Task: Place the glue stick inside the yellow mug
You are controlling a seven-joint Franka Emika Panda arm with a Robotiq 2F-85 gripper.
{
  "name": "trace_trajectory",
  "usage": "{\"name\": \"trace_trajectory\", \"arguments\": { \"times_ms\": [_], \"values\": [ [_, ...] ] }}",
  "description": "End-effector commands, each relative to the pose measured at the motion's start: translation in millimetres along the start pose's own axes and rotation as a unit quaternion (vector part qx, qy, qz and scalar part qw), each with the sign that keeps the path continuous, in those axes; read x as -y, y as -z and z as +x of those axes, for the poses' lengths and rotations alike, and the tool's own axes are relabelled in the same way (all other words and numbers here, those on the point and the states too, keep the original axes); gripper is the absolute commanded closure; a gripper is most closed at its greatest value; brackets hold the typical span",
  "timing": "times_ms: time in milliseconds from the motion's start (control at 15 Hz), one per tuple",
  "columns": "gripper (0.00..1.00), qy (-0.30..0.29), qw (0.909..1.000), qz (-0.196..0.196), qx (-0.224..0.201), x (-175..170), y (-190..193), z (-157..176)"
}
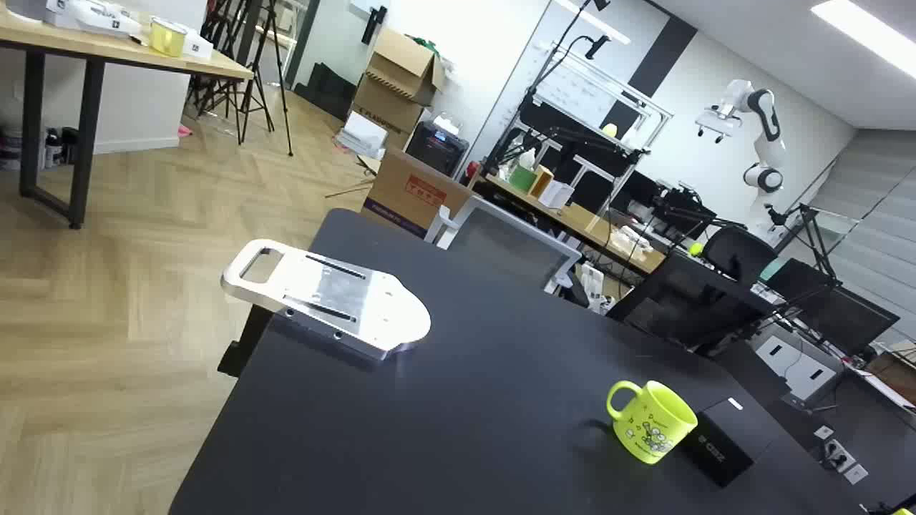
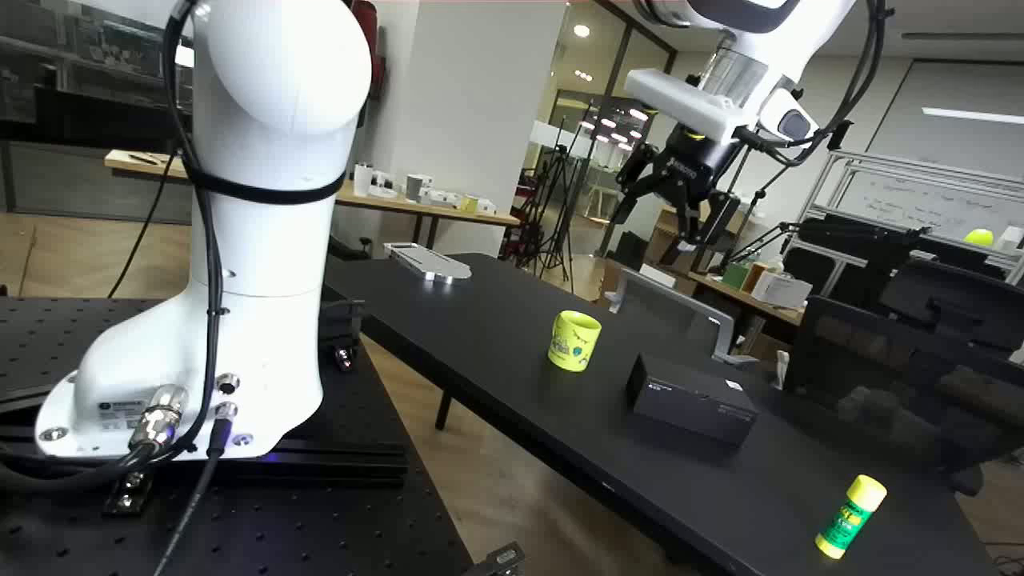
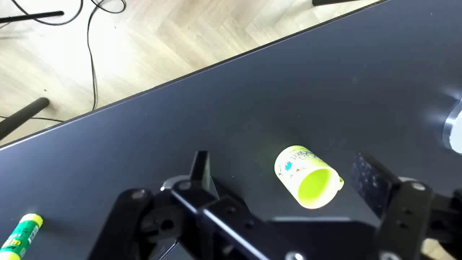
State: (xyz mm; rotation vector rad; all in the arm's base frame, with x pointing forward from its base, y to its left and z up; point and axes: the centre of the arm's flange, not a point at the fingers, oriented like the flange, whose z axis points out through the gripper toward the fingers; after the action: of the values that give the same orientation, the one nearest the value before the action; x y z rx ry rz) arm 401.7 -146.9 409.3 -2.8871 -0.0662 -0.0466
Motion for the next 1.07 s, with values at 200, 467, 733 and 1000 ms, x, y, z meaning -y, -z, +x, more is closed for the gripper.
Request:
{"name": "trace_trajectory", "arguments": {
  "times_ms": [200, 467, 733, 1000],
  "values": [
    [0.00, 0.000, 1.0000, 0.000, 0.000, 0.0, 0.0, 0.0],
    [0.00, 0.000, 1.0000, 0.000, 0.000, 0.0, 0.0, 0.0],
    [0.00, 0.001, 1.0000, 0.000, 0.000, 0.0, 0.0, 0.0],
    [0.00, 0.014, 0.9986, -0.050, -0.011, -8.5, -2.0, 8.3]
  ]
}}
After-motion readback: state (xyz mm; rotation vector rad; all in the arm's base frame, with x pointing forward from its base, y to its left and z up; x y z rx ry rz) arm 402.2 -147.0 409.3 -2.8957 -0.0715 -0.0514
